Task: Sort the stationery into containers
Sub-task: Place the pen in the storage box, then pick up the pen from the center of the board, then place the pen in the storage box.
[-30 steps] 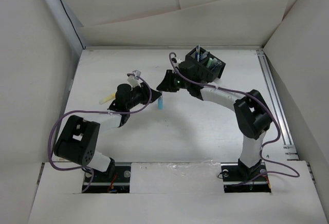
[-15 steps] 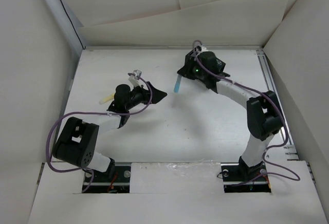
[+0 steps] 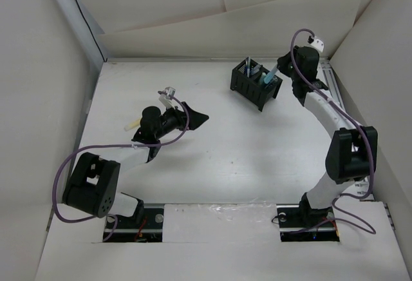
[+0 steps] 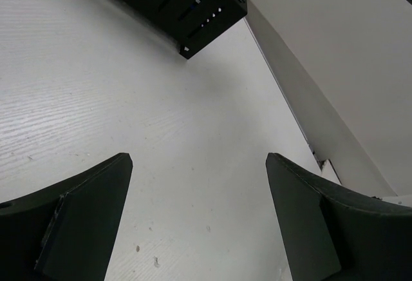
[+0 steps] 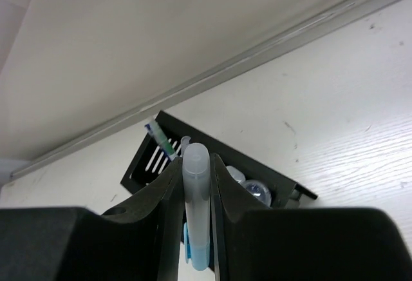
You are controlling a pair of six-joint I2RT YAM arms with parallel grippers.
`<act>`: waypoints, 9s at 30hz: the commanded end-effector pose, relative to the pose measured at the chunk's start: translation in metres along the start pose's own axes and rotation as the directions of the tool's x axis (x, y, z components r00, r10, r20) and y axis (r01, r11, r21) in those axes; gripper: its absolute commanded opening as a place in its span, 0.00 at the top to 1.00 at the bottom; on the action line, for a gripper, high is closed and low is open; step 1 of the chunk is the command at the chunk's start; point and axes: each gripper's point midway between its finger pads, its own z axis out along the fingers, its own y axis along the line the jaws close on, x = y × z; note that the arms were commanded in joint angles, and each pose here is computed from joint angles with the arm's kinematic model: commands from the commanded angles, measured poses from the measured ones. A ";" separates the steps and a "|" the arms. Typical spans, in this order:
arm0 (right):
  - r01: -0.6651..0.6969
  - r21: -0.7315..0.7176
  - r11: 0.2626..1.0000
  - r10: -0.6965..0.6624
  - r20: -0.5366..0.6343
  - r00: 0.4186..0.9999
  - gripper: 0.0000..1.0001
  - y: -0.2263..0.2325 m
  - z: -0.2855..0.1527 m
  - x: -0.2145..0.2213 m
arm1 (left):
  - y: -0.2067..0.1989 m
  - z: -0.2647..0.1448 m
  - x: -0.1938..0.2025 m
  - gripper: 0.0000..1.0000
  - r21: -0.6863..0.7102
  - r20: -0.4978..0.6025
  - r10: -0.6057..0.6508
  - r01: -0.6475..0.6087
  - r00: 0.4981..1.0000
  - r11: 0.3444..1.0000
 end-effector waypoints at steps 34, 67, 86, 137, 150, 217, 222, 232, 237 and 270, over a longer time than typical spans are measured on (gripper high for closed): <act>0.277 0.385 0.880 -0.364 0.171 0.916 0.73 -0.004 0.020 0.033 | 0.014 -0.003 -0.008 0.17 -0.072 0.042 -0.032 0.034 0.999 0.997; 0.101 -0.210 0.972 -0.122 -0.087 0.989 1.00 0.063 -0.155 0.107 | 0.181 -0.137 -0.077 0.35 -0.759 0.619 -0.138 0.634 0.773 0.148; 0.062 -0.246 0.967 -0.090 -0.104 0.990 0.96 0.041 -0.152 0.088 | 0.244 -0.146 -0.054 0.53 -0.695 0.707 -0.274 0.712 0.652 -0.100; 0.053 -0.329 0.943 -0.105 -0.143 0.984 0.84 0.060 -0.161 0.095 | 0.295 -0.169 -0.043 0.96 -0.736 0.676 -0.256 0.649 0.691 -0.193; 0.077 -0.561 0.824 -0.254 -0.244 0.936 0.41 0.128 -0.182 0.139 | 0.226 -0.108 -0.063 0.95 -0.816 0.481 -0.199 0.519 0.854 0.256; -0.315 -0.711 0.629 -0.304 -0.598 0.742 0.39 0.179 -0.128 0.270 | -0.006 0.021 0.024 0.88 -0.008 -0.101 -0.158 0.158 0.982 0.987; -0.324 -0.717 0.617 -0.291 -0.590 0.753 0.39 0.178 -0.137 0.265 | -0.013 0.019 0.019 0.88 0.020 -0.076 -0.179 0.181 0.981 0.983; -0.325 -0.715 0.619 -0.280 -0.587 0.759 0.73 0.178 -0.140 0.261 | -0.017 0.019 0.017 0.88 0.038 -0.074 -0.179 0.182 0.981 0.982; -0.325 -0.712 0.623 -0.268 -0.585 0.766 0.94 0.178 -0.140 0.258 | -0.015 0.020 0.019 0.85 0.032 -0.079 -0.184 0.187 0.980 0.982; 0.109 0.071 0.991 -0.122 0.203 0.971 1.00 0.016 0.013 -0.062 | -0.041 -0.027 0.002 0.21 0.092 0.083 0.052 -0.060 0.995 0.994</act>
